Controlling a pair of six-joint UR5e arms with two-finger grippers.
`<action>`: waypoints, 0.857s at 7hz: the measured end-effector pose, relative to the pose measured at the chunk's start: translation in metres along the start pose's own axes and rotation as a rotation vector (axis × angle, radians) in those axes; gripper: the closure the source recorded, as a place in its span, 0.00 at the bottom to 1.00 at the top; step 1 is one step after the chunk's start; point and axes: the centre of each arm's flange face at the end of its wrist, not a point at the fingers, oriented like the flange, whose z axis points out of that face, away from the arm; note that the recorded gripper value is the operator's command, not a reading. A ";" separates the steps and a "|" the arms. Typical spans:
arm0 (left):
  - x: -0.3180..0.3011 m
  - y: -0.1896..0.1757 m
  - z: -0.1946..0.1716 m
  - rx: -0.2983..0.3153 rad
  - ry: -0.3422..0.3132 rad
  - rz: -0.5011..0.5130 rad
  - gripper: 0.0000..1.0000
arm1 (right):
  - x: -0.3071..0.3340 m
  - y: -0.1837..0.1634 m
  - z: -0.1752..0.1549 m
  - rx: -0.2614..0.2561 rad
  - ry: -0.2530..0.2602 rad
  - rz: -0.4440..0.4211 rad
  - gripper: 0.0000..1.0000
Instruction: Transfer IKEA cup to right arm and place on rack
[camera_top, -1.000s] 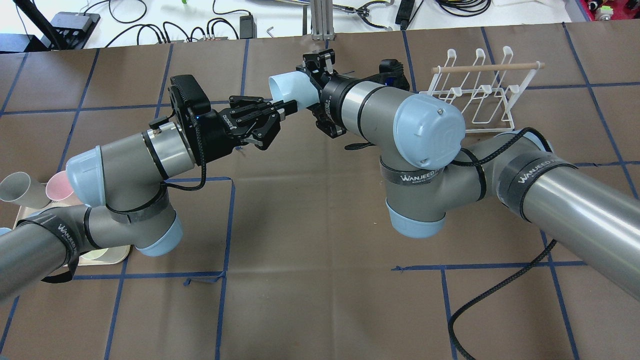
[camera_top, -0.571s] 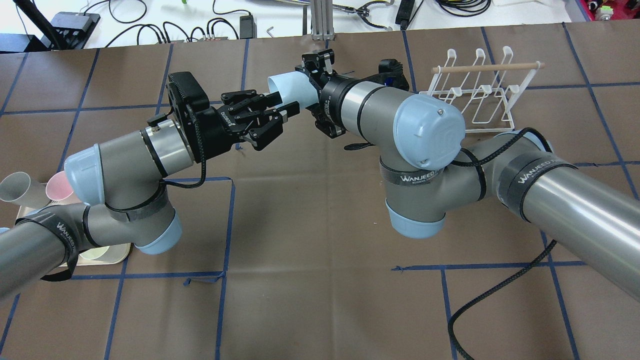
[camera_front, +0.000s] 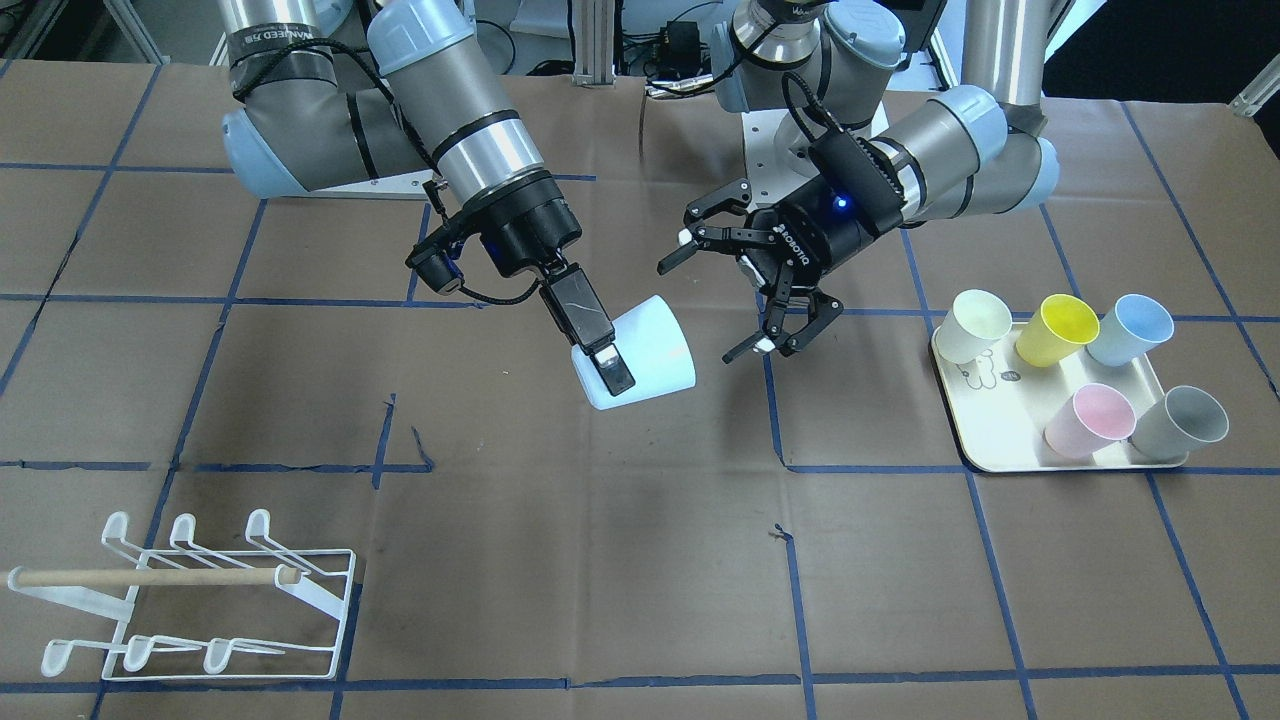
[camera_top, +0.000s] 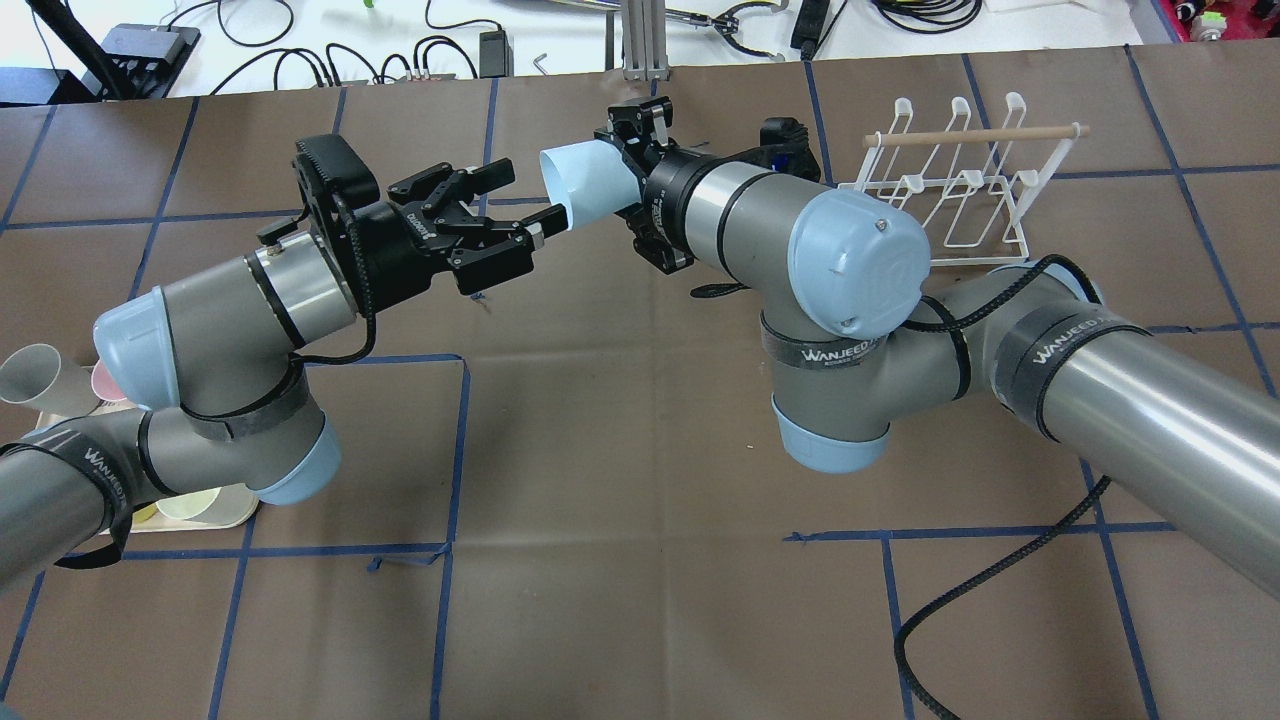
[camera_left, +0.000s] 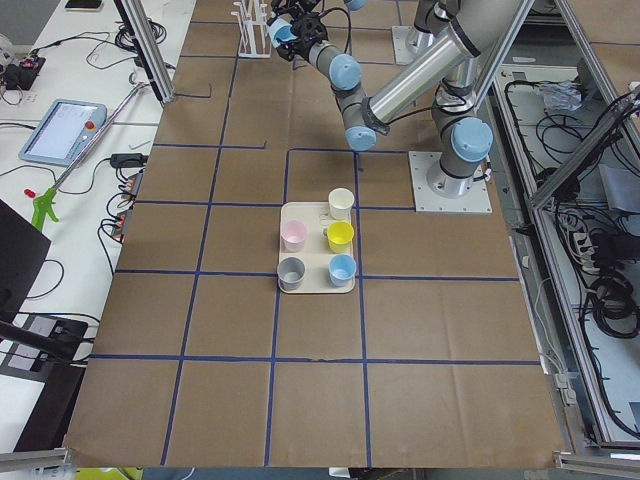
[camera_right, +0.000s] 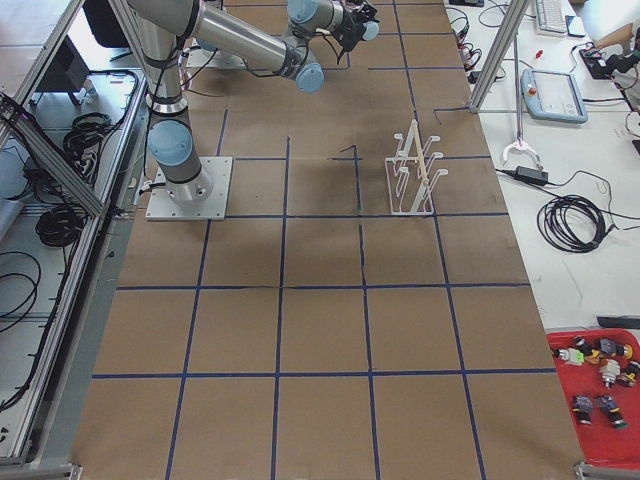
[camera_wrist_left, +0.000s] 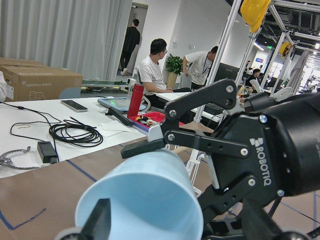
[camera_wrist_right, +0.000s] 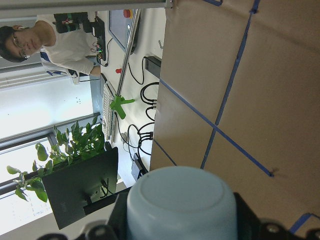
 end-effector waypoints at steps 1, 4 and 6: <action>-0.019 -0.003 -0.016 0.014 -0.047 -0.011 0.01 | -0.002 -0.017 0.002 0.025 -0.020 0.009 0.80; -0.066 -0.005 -0.027 -0.055 -0.321 -0.109 0.01 | -0.034 -0.111 -0.013 0.179 -0.126 -0.108 0.81; -0.087 -0.007 -0.010 -0.199 -0.556 -0.179 0.01 | -0.046 -0.172 -0.029 0.323 -0.140 -0.457 0.83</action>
